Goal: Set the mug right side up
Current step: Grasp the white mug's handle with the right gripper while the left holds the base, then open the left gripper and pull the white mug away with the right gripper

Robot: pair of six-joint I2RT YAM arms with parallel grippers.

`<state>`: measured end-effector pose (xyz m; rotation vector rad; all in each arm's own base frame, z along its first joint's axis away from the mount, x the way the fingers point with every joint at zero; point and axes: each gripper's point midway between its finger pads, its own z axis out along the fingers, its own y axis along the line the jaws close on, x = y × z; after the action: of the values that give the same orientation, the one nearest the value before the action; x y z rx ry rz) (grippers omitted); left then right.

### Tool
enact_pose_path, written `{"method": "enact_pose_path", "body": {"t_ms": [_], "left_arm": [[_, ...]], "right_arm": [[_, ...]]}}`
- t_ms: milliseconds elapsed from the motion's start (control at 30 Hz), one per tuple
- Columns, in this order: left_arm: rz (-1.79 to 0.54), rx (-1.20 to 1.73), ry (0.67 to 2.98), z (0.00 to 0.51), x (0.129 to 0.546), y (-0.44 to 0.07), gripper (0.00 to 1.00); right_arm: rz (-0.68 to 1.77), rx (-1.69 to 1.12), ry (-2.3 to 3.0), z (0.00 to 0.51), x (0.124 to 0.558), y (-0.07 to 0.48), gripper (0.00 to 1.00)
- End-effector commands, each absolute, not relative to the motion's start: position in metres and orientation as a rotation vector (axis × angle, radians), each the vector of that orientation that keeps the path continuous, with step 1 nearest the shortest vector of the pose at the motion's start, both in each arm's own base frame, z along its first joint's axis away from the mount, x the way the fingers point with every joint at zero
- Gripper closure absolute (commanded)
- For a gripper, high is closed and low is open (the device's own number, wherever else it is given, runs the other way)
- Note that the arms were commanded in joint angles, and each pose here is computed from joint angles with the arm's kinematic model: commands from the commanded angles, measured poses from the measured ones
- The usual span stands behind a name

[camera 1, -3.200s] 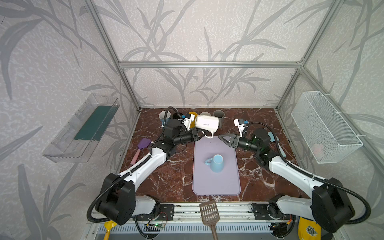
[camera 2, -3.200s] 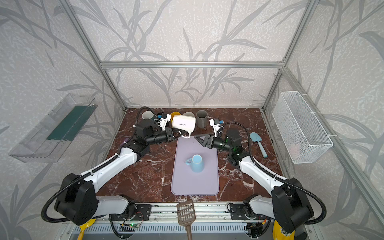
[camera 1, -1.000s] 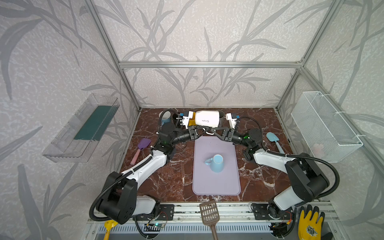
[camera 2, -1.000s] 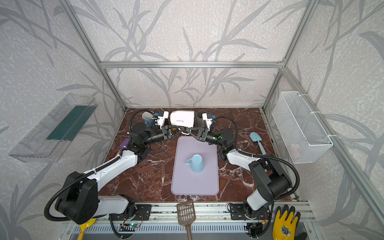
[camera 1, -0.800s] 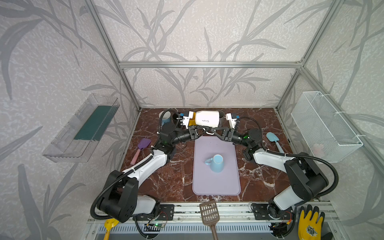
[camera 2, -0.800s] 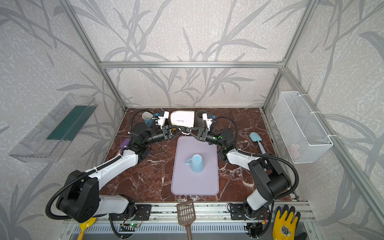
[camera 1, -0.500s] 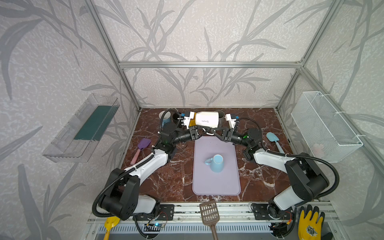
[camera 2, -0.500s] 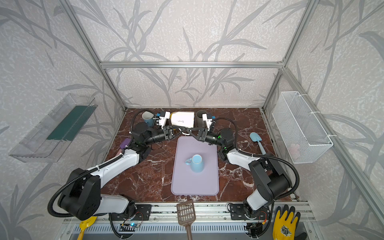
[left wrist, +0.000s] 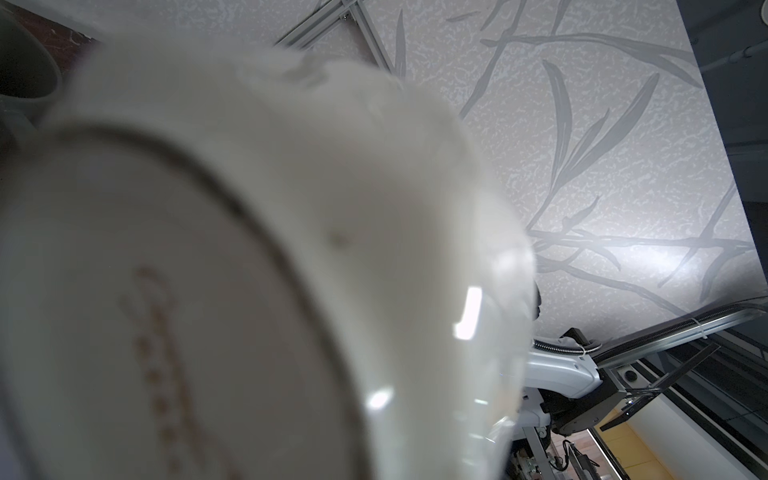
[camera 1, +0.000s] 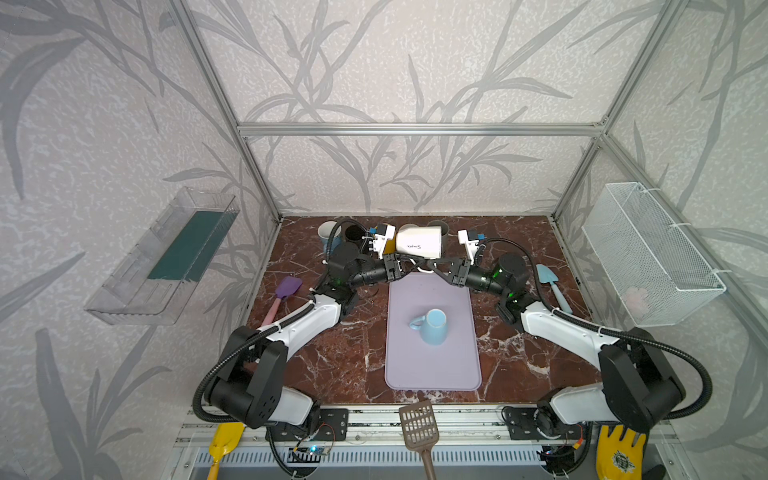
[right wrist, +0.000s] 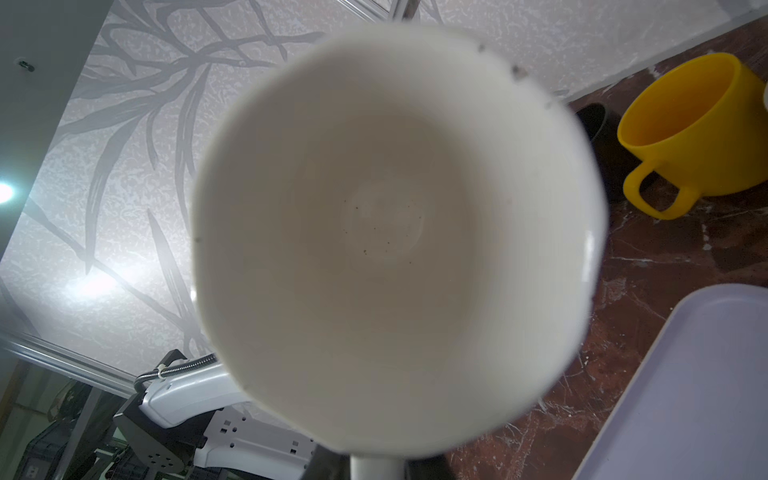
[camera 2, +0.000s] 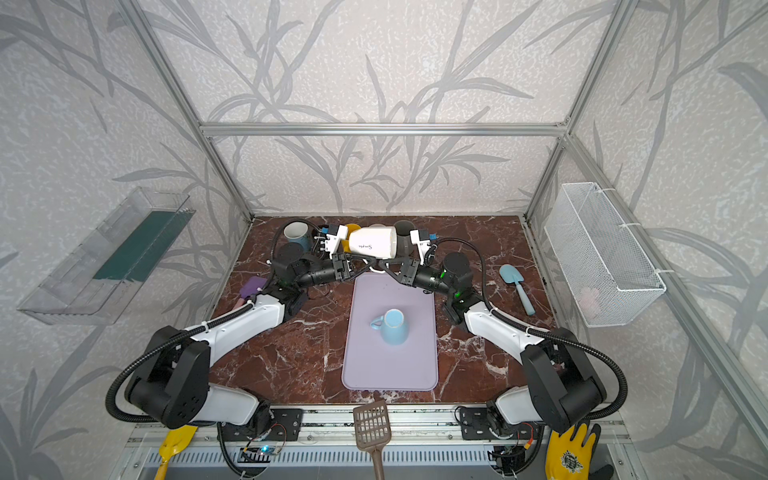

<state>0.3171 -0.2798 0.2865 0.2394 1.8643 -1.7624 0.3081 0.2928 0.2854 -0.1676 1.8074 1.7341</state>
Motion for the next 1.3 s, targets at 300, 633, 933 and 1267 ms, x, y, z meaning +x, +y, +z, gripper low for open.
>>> {"method": "enact_pose_path", "body": {"t_ms": [300, 633, 933, 1267], "left_arm": [[-1.627, 0.266, 1.962, 0.276, 0.322, -0.278, 0.6], [-1.446, 0.211, 2.121, 0.247, 0.325, -0.265, 0.57], [-1.306, 0.181, 2.216, 0.231, 0.326, -0.254, 0.56], [-1.214, 0.18, 2.264, 0.225, 0.322, -0.244, 0.57]], "right_arm": [[1.688, -0.237, 1.685, 0.315, 0.304, 0.28, 1.0], [1.636, -0.211, 1.705, 0.314, 0.307, 0.272, 1.0], [1.511, -0.173, 1.808, 0.297, 0.311, 0.258, 1.0], [1.376, -0.143, 1.914, 0.279, 0.317, 0.236, 1.0]]}}
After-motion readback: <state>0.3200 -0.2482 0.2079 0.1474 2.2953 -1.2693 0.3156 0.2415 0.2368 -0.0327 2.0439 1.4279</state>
